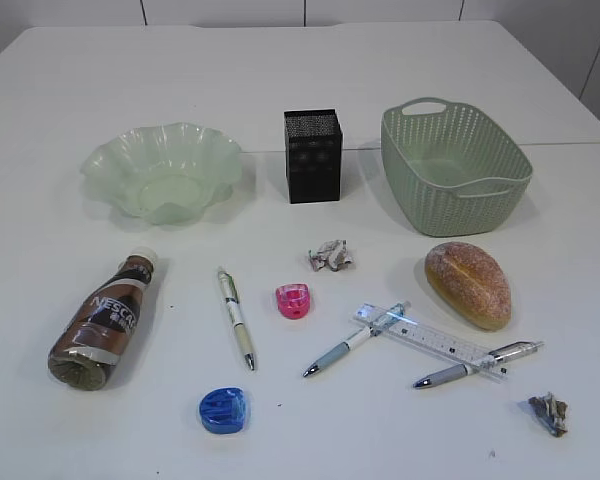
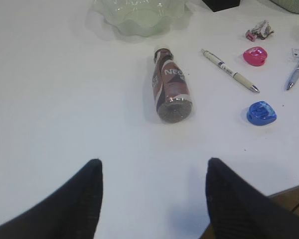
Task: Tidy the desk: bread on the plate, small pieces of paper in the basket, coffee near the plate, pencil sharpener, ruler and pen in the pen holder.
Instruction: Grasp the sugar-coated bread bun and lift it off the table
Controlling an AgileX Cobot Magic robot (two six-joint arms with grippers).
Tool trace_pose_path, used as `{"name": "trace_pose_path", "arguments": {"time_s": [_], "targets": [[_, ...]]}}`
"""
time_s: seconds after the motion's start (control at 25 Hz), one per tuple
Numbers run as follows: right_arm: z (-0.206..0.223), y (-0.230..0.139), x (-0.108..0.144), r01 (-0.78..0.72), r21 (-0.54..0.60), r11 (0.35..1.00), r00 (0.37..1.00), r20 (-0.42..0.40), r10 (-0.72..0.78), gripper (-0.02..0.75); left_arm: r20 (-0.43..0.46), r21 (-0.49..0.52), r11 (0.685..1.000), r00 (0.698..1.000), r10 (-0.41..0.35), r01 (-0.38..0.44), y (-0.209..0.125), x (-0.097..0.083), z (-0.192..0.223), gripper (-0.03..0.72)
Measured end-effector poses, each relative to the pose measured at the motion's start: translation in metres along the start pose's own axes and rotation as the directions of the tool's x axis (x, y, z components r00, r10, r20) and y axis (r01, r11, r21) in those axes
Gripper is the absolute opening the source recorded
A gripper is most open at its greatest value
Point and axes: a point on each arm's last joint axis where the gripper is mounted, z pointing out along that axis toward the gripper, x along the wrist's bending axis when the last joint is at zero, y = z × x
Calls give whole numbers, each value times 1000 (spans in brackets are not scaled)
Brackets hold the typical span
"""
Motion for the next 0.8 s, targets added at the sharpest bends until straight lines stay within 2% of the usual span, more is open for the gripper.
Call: {"name": "trace_pose_path", "arguments": {"time_s": [0.44, 0.8], "targets": [[0, 0, 0, 0, 0, 1000, 1000, 0, 0, 532, 2, 0, 1000, 1000, 1, -1, 0, 0, 0, 455], [0, 0, 0, 0, 0, 1000, 1000, 0, 0, 532, 61, 0, 1000, 998, 30, -30, 0, 0, -1, 454]]}}
